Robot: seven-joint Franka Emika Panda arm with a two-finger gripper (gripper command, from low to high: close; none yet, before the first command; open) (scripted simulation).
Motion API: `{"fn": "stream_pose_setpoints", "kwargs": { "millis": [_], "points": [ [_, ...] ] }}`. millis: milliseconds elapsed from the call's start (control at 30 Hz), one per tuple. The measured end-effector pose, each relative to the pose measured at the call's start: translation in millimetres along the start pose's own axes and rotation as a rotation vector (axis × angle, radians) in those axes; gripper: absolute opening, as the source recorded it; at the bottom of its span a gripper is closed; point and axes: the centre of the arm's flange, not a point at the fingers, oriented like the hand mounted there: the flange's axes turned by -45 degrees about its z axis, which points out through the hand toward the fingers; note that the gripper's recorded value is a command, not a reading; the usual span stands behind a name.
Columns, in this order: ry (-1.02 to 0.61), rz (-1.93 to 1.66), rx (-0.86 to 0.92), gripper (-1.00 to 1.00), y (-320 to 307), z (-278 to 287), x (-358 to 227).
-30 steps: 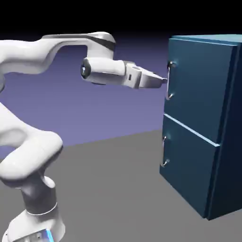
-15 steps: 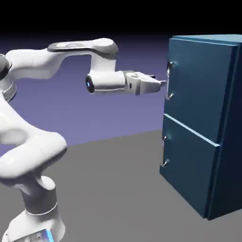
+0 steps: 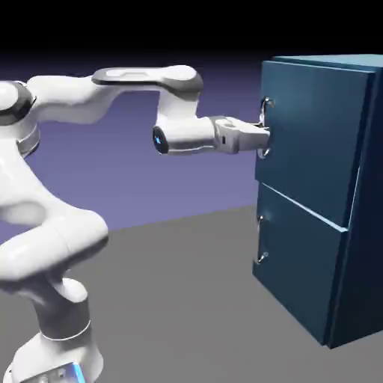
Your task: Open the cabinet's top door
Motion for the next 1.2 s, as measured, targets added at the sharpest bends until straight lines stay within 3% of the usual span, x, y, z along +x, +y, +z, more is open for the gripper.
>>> {"fn": "stream_pose_setpoints", "kwargs": {
  "millis": [600,1200],
  "points": [
    [0.000,0.001,0.471,-1.00,96.1,-111.5,-0.1],
    [0.000,0.000,0.965,-1.00,240.0,-168.5,-0.2]
  ]
}}
